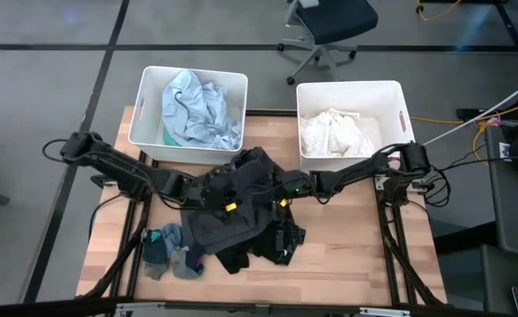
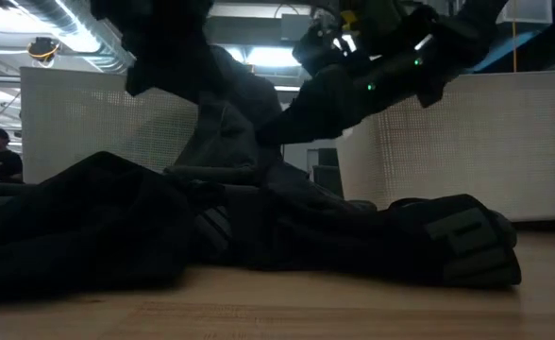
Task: Sort clothes
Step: Put the dark gray shorts into the left white laundry bin
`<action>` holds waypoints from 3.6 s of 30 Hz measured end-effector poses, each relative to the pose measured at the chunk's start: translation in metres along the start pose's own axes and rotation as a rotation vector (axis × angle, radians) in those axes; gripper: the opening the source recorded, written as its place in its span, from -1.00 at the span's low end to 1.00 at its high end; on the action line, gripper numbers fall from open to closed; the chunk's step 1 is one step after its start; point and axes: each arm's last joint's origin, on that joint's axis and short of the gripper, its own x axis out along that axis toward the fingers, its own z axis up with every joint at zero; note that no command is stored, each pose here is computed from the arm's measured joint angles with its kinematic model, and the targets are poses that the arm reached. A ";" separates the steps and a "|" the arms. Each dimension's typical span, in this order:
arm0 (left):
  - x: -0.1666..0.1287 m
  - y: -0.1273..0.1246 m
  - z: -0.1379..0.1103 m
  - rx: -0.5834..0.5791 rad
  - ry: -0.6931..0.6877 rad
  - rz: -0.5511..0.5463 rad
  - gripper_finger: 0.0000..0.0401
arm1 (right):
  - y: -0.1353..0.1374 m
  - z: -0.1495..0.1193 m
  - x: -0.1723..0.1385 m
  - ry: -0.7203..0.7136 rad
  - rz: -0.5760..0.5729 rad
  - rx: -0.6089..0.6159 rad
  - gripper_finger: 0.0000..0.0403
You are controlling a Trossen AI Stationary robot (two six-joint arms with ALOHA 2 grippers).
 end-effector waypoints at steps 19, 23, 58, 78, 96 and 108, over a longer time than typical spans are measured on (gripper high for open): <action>0.069 -0.001 -0.020 0.061 0.037 0.087 -0.23 | 0.012 -0.004 0.009 0.016 0.011 -0.022 0.34; 0.080 0.002 -0.029 0.147 0.062 0.125 -0.37 | 0.013 0.004 0.009 -0.037 0.020 -0.009 0.34; -0.046 -0.084 0.073 0.848 -0.334 0.424 -0.98 | 0.066 0.056 -0.088 0.118 -0.280 -0.085 0.34; -0.184 -0.054 0.180 0.779 -0.633 0.739 -0.98 | 0.066 0.055 -0.088 0.122 -0.271 -0.053 0.34; -0.289 0.010 0.250 0.788 -0.918 1.060 -0.95 | 0.066 0.053 -0.088 0.134 -0.254 -0.039 0.34; -0.313 0.059 0.279 0.714 -1.056 1.343 -0.95 | 0.066 0.053 -0.088 0.132 -0.255 -0.020 0.34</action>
